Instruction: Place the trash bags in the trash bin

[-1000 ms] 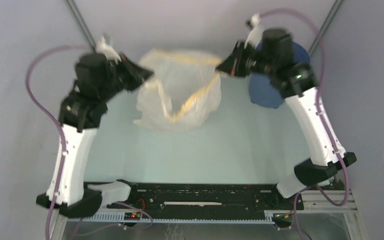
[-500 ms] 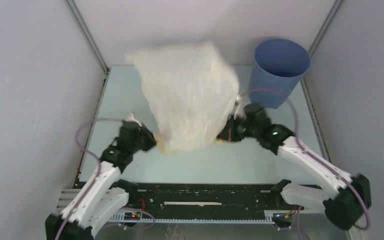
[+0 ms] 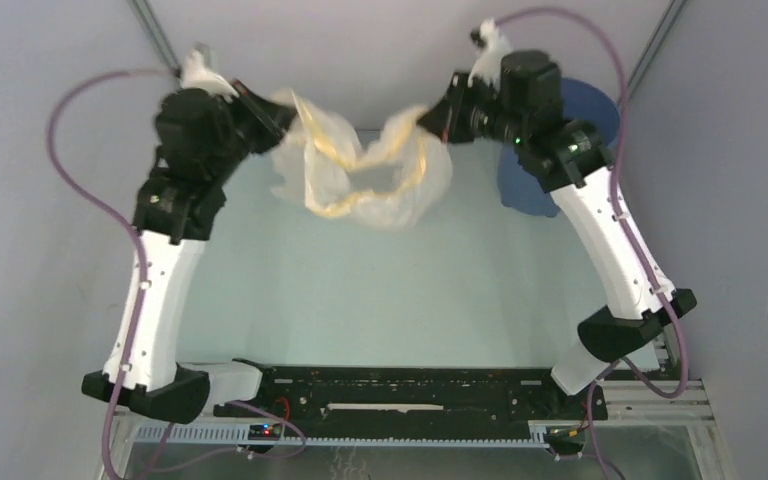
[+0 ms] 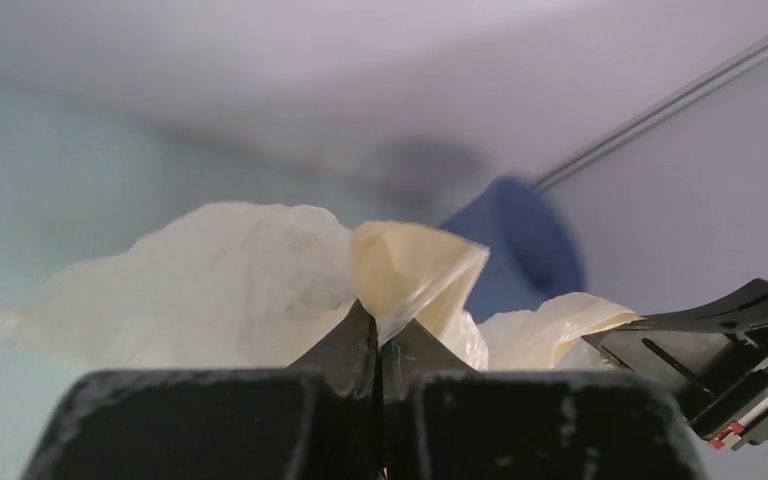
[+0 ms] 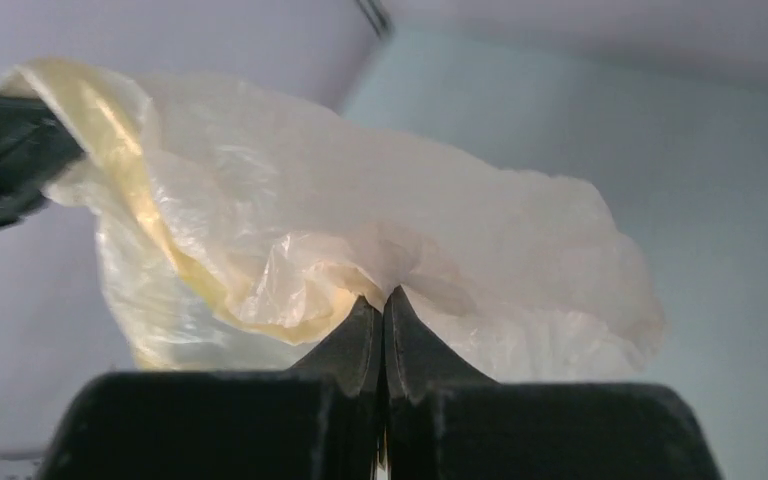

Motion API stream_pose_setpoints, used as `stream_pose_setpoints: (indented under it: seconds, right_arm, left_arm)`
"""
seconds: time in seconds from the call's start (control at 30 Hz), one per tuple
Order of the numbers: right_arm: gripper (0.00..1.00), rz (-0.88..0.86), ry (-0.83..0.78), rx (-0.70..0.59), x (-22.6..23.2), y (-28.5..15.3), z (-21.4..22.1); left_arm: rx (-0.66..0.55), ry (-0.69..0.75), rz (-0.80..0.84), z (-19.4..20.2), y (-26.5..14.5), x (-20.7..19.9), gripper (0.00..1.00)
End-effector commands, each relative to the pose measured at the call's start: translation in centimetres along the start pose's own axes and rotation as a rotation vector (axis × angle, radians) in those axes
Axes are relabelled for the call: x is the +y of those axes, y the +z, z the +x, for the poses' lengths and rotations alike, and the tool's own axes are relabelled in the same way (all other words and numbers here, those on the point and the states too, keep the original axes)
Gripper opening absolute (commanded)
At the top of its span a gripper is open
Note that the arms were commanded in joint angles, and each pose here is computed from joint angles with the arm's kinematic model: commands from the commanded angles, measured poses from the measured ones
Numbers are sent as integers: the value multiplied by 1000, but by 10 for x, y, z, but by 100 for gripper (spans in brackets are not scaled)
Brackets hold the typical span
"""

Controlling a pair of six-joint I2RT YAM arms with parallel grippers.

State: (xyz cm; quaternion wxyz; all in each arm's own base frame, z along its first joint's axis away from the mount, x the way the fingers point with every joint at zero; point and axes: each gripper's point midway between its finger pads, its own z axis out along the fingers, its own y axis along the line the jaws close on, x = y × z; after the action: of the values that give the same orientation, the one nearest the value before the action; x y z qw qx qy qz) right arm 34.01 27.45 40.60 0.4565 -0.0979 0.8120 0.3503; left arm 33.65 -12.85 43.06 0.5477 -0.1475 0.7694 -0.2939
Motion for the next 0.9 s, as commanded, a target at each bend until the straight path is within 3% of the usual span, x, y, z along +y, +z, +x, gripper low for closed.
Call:
stream_pose_setpoints:
  seconds: [0.0, 0.1, 0.17, 0.23, 0.3, 0.37, 0.43, 0.53, 0.87]
  right_arm:
    - [0, -143, -207, -208, 80, -94, -76]
    - [0, -212, -261, -284, 99, -118, -71]
    - [0, -192, -227, -205, 69, -91, -13]
    - [0, -153, -130, -78, 27, -62, 54]
    - [0, -107, -7, 124, -14, -40, 135]
    - [0, -13, 98, 333, -44, -36, 205]
    - [0, 15, 158, 454, -48, -42, 242]
    - [0, -65, 131, 453, -26, -45, 243]
    - [0, -202, 95, 344, 35, -51, 140]
  left_arm:
    - [-297, 55, 182, -95, -88, -67, 0]
    - [-388, 13, 246, -81, -116, -56, 0]
    - [-345, -48, 112, -32, -100, 2, 2]
    - [-187, -93, -106, 46, -76, 79, 1]
    - [61, -97, -274, 140, -64, 145, 0]
    - [308, -143, -324, 220, -71, 177, 0]
    - [427, -226, -272, 262, -79, 179, 0]
    - [338, -280, -160, 250, -82, 161, 0]
    - [-29, -62, -72, 75, -125, 72, 0]
